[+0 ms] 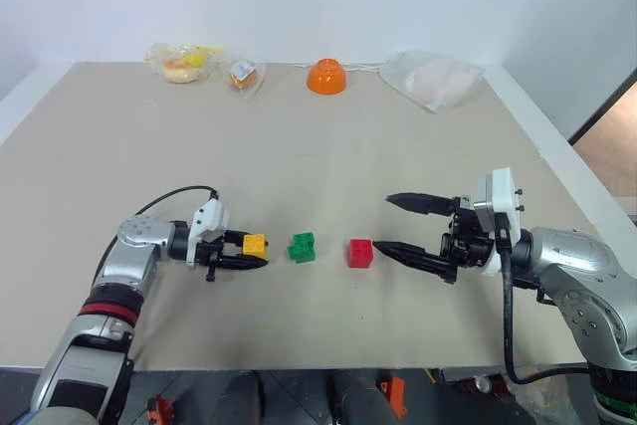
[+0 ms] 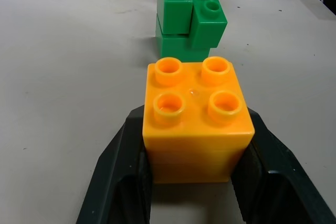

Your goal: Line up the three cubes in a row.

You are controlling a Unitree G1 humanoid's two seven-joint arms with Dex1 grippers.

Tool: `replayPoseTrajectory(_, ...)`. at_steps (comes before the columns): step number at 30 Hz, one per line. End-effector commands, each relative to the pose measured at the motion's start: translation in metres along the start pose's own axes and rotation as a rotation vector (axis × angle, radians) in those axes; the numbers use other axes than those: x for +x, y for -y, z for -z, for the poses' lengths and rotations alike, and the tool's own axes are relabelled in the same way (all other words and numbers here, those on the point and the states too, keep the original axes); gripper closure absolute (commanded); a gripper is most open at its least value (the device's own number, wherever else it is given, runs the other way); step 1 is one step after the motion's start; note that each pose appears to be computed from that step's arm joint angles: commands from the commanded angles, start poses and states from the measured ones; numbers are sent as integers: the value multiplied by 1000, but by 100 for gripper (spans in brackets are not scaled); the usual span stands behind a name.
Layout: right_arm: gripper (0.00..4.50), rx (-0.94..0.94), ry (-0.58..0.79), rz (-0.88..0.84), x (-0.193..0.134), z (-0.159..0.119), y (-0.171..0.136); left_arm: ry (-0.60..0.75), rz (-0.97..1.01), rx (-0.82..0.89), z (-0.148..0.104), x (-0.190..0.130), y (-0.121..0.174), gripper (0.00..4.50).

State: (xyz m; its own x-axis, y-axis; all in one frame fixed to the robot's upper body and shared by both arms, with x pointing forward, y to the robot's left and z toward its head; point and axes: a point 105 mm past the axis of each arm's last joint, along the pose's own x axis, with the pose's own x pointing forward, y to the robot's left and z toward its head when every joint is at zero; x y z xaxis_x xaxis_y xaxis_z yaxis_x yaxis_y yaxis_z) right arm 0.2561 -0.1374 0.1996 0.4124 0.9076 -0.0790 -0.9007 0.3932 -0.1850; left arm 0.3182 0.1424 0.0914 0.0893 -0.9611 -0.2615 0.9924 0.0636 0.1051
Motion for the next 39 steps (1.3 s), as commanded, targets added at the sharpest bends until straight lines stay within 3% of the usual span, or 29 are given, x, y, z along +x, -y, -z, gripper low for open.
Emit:
replayPoseTrajectory(1,42,-50,19,-5,-2,-13,-2,5,19,30,-5,5,-1,314)
replayPoseTrajectory(5,42,-51,17,-5,-1,-12,-2,3,28,19,-1,7,3,314)
replayPoseTrajectory(7,42,-51,17,-6,-1,-12,-2,-5,37,8,2,6,5,210)
replayPoseTrajectory(13,42,-51,19,-11,0,-12,-2,11,-39,50,-3,0,-2,11)
replayPoseTrajectory(20,42,-58,21,-22,0,-14,1,-93,-1,13,7,-28,10,11)
replayPoseTrajectory(28,42,-61,16,-21,-3,-14,5,-179,-283,-9,11,-101,-5,11)
replayPoseTrajectory(33,42,-40,-68,39,-19,6,13,-213,-471,-92,12,-121,-13,11)
replayPoseTrajectory(36,42,-1,-119,112,-38,23,25,-70,-542,-147,-14,-115,-18,11)
replayPoseTrajectory(39,42,31,-171,116,-50,37,23,-26,-557,-165,-30,-113,-10,11)
